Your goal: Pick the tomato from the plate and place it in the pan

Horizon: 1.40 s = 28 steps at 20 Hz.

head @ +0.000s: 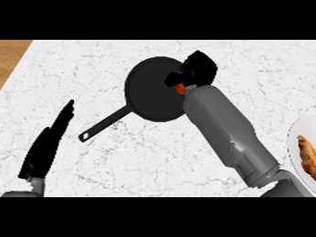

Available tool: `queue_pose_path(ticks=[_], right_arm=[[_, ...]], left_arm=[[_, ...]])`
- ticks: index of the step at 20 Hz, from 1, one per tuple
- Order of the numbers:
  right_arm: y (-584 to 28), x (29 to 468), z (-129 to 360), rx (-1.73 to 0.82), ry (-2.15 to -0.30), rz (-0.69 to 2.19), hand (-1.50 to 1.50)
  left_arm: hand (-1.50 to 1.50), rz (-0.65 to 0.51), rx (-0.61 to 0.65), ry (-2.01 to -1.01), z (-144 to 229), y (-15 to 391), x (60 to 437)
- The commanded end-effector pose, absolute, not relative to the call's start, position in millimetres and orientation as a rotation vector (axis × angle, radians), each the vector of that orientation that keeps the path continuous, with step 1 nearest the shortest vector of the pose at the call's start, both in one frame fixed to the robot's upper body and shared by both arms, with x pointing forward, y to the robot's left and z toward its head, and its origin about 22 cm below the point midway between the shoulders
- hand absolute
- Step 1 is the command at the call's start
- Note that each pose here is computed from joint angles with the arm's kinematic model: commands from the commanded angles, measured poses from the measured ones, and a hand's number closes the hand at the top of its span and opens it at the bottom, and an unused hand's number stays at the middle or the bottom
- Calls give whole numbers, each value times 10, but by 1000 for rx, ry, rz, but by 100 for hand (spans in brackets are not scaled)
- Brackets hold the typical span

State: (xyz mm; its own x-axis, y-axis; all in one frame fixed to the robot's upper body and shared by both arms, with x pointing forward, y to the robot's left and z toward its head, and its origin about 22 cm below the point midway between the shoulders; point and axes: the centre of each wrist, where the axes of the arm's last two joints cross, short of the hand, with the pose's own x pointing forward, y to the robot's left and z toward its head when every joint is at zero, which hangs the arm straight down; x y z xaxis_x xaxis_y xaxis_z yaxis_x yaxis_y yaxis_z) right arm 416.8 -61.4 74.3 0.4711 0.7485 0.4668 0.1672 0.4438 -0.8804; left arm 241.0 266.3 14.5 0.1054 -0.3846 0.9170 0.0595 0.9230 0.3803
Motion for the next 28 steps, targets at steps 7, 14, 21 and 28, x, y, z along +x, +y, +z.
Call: queue_pose_path(ticks=[7, 14, 21, 28], right_arm=[[-865, 4240, 674, -754, -1057, 21, -150], [-891, 4262, 698, -871, -1313, -207, -150], [-1038, 4235, 547, -971, -1300, -518, -150], [-1253, 3907, 187, -1003, -1362, -566, -150]], left_arm=[[0, -373, 252, -1460, 199, 2576, 2509], [0, -357, 246, -1456, 148, 2573, 2491], [0, -320, 304, -1413, 170, 2718, 2484], [0, -269, 332, -1373, -15, 2877, 2280]])
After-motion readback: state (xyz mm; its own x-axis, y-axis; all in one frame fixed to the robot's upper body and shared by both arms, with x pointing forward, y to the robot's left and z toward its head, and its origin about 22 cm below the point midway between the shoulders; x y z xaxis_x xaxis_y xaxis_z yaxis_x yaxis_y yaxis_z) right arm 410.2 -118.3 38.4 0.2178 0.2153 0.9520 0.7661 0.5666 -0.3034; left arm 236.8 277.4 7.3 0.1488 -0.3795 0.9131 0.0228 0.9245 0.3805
